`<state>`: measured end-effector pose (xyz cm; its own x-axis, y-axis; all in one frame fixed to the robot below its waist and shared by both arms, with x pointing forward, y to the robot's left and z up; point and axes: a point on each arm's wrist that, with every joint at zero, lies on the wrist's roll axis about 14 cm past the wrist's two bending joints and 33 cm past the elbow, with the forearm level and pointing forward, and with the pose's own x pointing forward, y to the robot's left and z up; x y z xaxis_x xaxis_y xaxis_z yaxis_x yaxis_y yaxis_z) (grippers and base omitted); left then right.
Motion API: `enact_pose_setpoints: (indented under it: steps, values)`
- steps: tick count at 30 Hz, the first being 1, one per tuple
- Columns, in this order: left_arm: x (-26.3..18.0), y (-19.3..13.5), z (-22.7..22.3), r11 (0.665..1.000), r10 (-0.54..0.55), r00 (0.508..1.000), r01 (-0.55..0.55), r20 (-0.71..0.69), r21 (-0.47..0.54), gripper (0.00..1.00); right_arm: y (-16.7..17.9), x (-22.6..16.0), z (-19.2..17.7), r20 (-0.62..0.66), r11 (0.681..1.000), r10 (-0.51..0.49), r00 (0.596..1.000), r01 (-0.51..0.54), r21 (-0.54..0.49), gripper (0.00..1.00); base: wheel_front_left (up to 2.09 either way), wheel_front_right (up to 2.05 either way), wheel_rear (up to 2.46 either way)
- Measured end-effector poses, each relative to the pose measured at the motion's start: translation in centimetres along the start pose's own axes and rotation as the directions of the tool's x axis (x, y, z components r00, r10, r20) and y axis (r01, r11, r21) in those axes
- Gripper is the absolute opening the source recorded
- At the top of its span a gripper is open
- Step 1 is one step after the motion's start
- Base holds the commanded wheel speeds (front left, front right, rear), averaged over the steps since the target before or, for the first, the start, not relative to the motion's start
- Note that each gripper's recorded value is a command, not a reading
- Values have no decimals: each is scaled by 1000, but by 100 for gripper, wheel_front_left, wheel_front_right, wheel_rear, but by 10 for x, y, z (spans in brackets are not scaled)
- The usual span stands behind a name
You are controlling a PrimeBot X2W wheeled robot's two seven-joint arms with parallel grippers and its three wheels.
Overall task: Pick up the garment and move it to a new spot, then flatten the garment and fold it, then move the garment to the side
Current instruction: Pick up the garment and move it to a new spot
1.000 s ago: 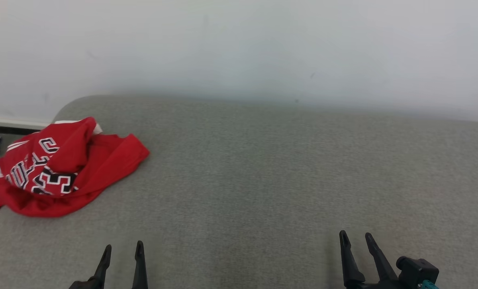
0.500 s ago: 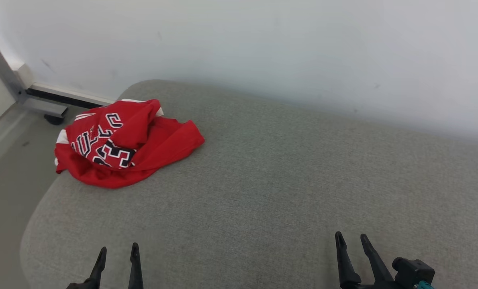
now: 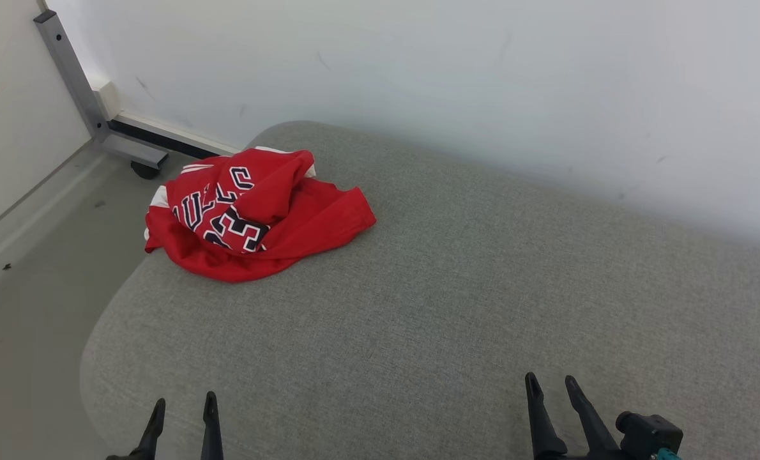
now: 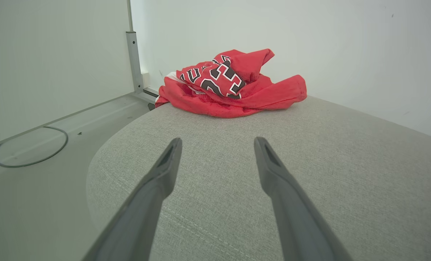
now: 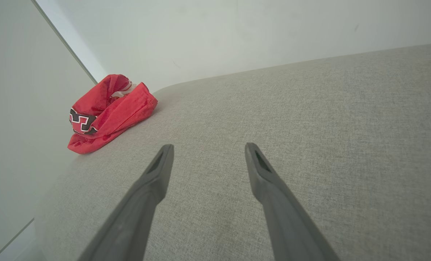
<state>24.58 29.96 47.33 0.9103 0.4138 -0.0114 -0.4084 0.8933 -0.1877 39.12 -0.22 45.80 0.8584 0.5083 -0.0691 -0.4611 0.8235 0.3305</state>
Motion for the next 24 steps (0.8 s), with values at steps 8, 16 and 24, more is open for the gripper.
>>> enact_pose_setpoints:
  steps: [8, 16, 24]
  values:
    - [-7, 11, 0, 999, 32, 999, -32, 0, -2, 100, 6, 3, -2, -7, 1000, 20, 1000, -20, -3, 100, 0, 0, 0]
    - [7, 13, 9, 1000, 28, 999, -29, 19, 5, 100, 11, 6, -5, -13, 999, 38, 999, -38, -6, 100, 0, 0, 0]
    - [70, 16, 38, 998, 39, 998, -37, 46, -44, 100, 8, 18, -7, -31, 998, 49, 998, -50, -26, 100, 0, 0, 0]
